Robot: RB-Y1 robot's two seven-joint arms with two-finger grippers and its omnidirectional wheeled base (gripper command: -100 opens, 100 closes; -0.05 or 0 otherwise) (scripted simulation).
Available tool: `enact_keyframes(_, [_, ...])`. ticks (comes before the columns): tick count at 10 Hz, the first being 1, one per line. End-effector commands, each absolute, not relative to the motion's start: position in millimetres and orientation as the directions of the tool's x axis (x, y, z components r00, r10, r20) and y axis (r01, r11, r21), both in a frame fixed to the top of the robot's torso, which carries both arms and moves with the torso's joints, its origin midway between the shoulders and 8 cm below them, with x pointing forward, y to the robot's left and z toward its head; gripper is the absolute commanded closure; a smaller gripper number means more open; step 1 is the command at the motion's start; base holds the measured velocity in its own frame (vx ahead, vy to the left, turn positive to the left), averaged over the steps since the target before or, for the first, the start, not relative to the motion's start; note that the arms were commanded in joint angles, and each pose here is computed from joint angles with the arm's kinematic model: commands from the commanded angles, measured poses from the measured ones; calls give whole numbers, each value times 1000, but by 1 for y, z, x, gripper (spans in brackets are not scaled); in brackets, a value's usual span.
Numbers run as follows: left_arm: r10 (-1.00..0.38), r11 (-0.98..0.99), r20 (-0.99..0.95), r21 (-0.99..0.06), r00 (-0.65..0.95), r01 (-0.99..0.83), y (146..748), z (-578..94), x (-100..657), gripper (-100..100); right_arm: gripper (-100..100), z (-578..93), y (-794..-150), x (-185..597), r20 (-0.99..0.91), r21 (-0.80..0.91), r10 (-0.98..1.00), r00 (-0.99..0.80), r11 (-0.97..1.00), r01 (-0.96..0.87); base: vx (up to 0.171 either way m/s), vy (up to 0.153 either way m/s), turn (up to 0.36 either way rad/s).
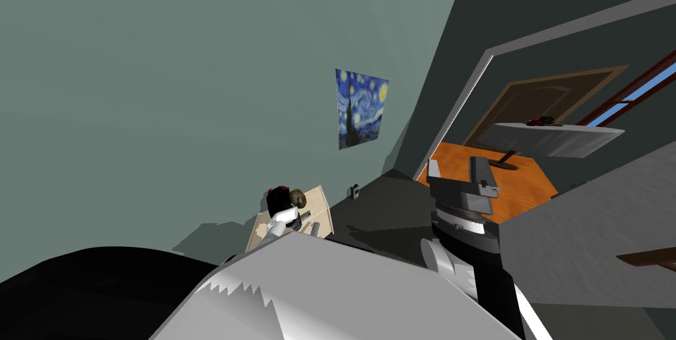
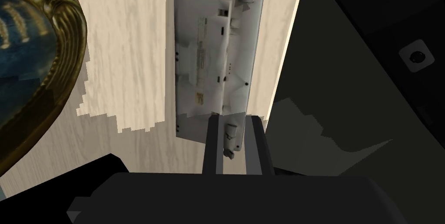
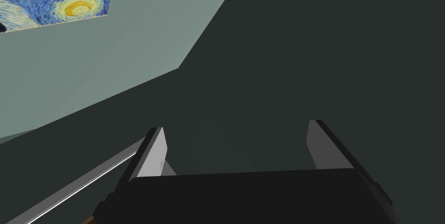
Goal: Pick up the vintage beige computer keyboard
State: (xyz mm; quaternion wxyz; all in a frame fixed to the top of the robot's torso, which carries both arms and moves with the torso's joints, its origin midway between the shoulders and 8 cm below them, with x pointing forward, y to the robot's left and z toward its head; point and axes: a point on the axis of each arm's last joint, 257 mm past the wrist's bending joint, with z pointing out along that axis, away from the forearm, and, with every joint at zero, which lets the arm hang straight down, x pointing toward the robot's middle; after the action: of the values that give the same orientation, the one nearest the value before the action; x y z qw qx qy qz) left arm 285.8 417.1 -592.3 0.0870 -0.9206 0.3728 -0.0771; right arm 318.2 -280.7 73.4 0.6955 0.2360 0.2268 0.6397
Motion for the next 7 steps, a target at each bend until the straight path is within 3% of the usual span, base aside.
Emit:
enact_keyframes(1, [-700, -707, 77, -218, 710, -673, 417, -592, 286, 0, 0, 73, -281, 318, -13, 618, 997, 79, 70, -783, 0, 0, 0])
enact_keyframes(2, [-696, -711, 78, -215, 714, -670, 421, -587, 289, 100, 0, 73, -281, 318, -13, 618, 997, 79, 70, -783, -31, -14, -29])
enact_keyframes(6, [-692, -715, 78, -212, 717, -666, 426, -577, 294, 100, 0, 73, -281, 318, -13, 618, 997, 79, 70, -783, -42, -17, -22])
enact_keyframes(7, [-692, -715, 78, -211, 718, -666, 426, -577, 295, 0, 0, 73, -281, 318, -13, 618, 997, 79, 70, -783, 0, 0, 0])
